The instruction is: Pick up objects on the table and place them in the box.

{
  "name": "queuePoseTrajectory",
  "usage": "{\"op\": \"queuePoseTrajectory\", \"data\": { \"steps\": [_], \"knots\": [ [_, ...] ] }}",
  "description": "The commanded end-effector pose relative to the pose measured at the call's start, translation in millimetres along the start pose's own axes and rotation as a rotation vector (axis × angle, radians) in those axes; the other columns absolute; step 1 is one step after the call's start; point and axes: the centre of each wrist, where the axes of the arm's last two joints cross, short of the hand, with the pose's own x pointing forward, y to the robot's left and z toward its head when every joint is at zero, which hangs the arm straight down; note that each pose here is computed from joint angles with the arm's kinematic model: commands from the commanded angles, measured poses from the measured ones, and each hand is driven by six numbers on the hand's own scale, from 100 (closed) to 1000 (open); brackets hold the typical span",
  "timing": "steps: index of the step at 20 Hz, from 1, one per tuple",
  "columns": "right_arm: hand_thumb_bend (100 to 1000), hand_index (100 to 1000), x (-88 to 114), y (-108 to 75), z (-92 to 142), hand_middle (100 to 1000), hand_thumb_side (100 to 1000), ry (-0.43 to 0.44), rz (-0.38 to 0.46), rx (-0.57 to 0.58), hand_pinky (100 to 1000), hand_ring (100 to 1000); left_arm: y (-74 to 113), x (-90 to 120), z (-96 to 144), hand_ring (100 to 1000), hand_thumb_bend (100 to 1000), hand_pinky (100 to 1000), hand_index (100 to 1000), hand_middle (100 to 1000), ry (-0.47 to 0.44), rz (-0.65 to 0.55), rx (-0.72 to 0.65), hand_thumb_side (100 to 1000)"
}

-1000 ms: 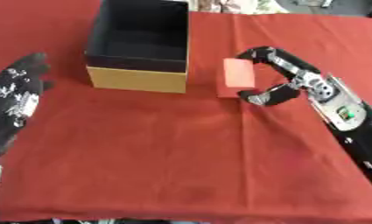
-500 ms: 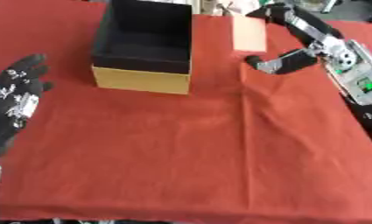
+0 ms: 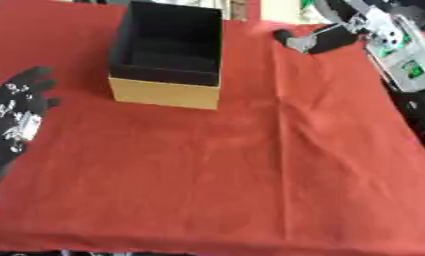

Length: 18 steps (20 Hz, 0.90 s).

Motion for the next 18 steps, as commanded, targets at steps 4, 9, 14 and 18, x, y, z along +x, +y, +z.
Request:
{"op": "queuePoseTrajectory", "data": {
  "steps": [4, 9, 14, 18],
  "knots": [
    [194, 505, -7, -12.7, -11, 708, 100, 0.02, 0.034, -0.022, 812, 883, -7.6, 11, -15, 978, 100, 914, 939, 941, -0.052, 0.018, -0.065, 406],
    [184, 516, -11, -9.9, -22, 711, 100, 0.021, 0.039, -0.013, 811, 885, -12.8, 14, -22, 977, 100, 913, 939, 940, -0.069, 0.032, -0.099, 404],
    [174, 540, -15, 1.8, -31, 718, 100, 0.027, 0.046, 0.026, 814, 891, -18.1, 18, -29, 975, 100, 911, 937, 937, -0.096, 0.048, -0.131, 396],
    [164, 552, -22, 18.3, -34, 720, 100, 0.054, 0.041, 0.072, 813, 895, -20.7, 21, -33, 969, 100, 910, 936, 928, -0.114, 0.06, -0.144, 390]
  ]
}}
